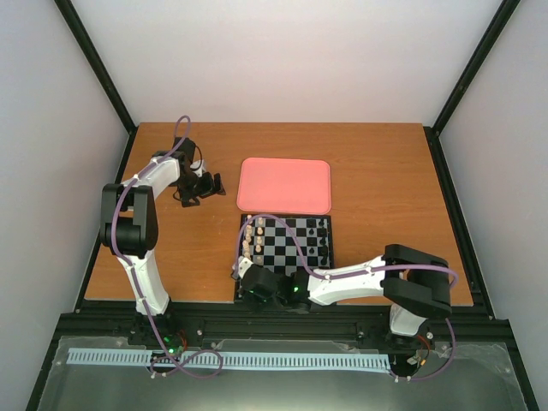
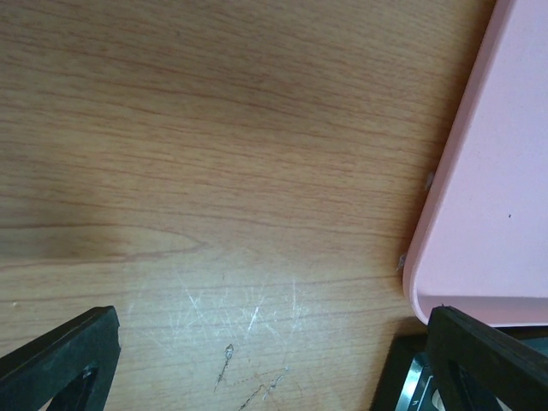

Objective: Set up the chess pieces on the board
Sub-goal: Place the chess piece on the chessboard, then reset both arms

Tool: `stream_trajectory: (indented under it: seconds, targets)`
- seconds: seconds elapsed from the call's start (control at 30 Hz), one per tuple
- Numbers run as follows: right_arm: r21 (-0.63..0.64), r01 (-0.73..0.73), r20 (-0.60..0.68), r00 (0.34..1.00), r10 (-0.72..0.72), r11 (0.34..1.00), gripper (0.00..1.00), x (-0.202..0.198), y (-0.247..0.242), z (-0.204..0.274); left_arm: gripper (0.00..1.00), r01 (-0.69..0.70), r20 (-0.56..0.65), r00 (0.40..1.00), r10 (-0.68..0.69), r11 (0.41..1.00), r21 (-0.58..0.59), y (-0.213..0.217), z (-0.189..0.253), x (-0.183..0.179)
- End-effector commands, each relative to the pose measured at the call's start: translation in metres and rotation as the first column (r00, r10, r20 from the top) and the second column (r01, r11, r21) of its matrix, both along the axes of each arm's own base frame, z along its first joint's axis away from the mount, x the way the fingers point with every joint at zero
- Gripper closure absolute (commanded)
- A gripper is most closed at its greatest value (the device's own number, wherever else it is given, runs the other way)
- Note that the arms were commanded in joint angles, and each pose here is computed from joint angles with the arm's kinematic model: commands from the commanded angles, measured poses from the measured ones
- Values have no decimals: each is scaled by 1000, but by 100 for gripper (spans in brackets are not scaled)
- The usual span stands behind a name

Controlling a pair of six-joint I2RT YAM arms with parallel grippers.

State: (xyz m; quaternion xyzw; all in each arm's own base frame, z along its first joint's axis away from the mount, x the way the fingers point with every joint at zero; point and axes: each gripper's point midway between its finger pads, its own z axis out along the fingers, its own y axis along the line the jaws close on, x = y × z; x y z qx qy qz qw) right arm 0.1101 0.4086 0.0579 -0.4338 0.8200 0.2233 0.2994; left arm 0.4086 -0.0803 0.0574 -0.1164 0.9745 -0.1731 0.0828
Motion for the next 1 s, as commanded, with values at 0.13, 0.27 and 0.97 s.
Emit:
stream_trajectory:
  seconds: [0.13, 0.27, 0.97]
  targets:
    - [34, 12, 51, 999, -13, 999, 57, 1, -5, 28, 0, 21, 45, 999, -21, 1000, 12, 1, 16, 1]
    - [44, 33, 85, 996, -36, 998, 40, 7, -8, 54, 0, 20, 49, 999, -20, 1000, 10, 1, 18, 1]
    - [-41, 661, -70, 746, -662, 749, 0, 197, -184, 140, 0, 31, 151, 988, -29, 1000, -6, -5, 70, 1]
